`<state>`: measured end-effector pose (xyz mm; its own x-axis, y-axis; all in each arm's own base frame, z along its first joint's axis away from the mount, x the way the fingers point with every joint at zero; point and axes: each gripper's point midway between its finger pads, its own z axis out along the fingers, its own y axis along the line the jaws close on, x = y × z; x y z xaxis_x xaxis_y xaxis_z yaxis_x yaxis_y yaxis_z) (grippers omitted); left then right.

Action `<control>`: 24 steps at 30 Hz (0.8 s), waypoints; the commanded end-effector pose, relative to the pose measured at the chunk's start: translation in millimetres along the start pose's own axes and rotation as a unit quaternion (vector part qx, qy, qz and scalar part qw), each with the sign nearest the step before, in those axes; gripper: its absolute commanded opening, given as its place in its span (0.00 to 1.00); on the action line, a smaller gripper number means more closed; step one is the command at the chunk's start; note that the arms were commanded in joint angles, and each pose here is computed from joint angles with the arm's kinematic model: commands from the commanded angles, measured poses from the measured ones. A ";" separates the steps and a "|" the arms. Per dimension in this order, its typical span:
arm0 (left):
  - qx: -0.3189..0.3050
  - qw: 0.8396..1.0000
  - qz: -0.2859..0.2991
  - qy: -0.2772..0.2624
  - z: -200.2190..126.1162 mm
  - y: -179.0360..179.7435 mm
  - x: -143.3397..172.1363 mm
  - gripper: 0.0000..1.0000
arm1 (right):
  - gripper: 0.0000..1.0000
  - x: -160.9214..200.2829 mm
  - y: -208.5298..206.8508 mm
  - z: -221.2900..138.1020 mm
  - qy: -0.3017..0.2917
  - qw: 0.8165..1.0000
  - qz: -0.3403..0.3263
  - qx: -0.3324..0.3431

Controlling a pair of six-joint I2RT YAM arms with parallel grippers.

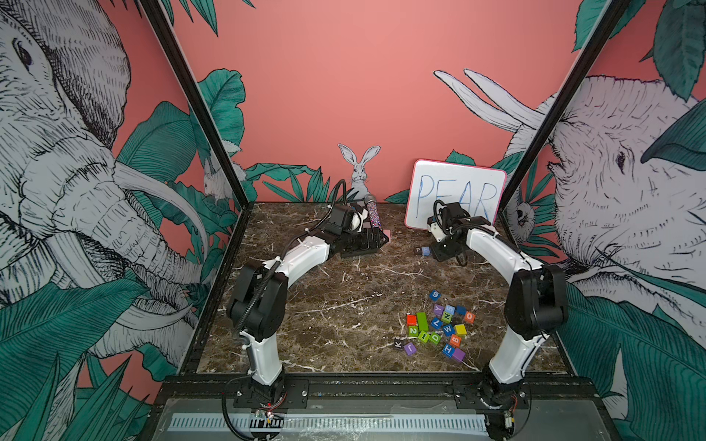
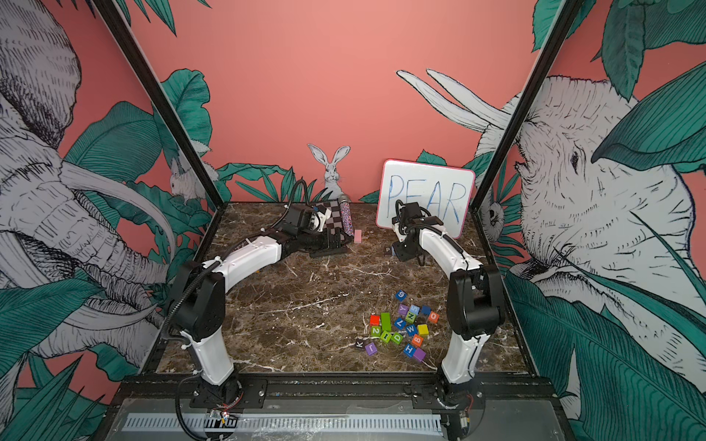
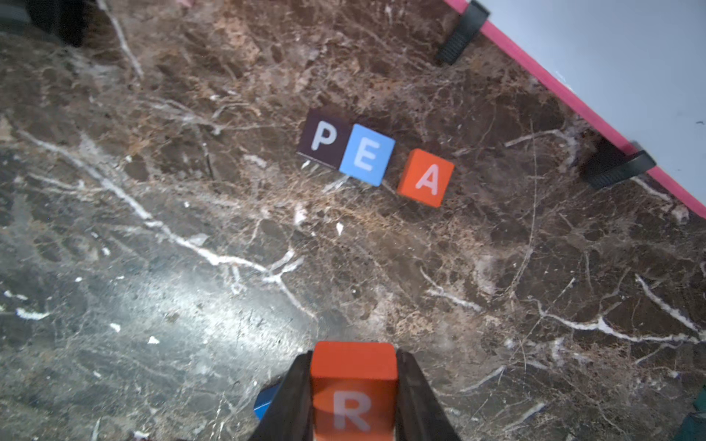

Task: Spell the uppercase word “pear” with letter blocks
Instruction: Place the letter block at the center of the board.

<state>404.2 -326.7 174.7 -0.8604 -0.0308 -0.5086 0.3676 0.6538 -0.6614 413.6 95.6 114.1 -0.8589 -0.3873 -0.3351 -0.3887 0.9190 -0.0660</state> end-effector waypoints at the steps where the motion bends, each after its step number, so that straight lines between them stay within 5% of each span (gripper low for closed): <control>1: 0.020 1.000 0.015 -0.006 1.7 -13.9 -13.7 0.99 | 0.19 5.2 -19.2 7.9 0.027 1.000 0.013 0.007; 14: 0.034 0.999 0.007 0.016 30.6 -7.8 -20.3 0.99 | 0.19 -10.2 -83.2 58.0 0.056 0.996 0.064 0.017; 24: 0.027 0.999 -0.001 0.022 33.8 2.3 -16.6 0.99 | 0.20 -17.7 -88.8 81.4 0.061 0.993 0.097 -0.010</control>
<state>428.6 -350.1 152.4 -0.8846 0.0003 -0.4664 0.3648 0.6234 -0.6915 491.8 22.5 50.9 -0.9432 -0.2303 -0.2396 -0.2291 0.9728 -0.0333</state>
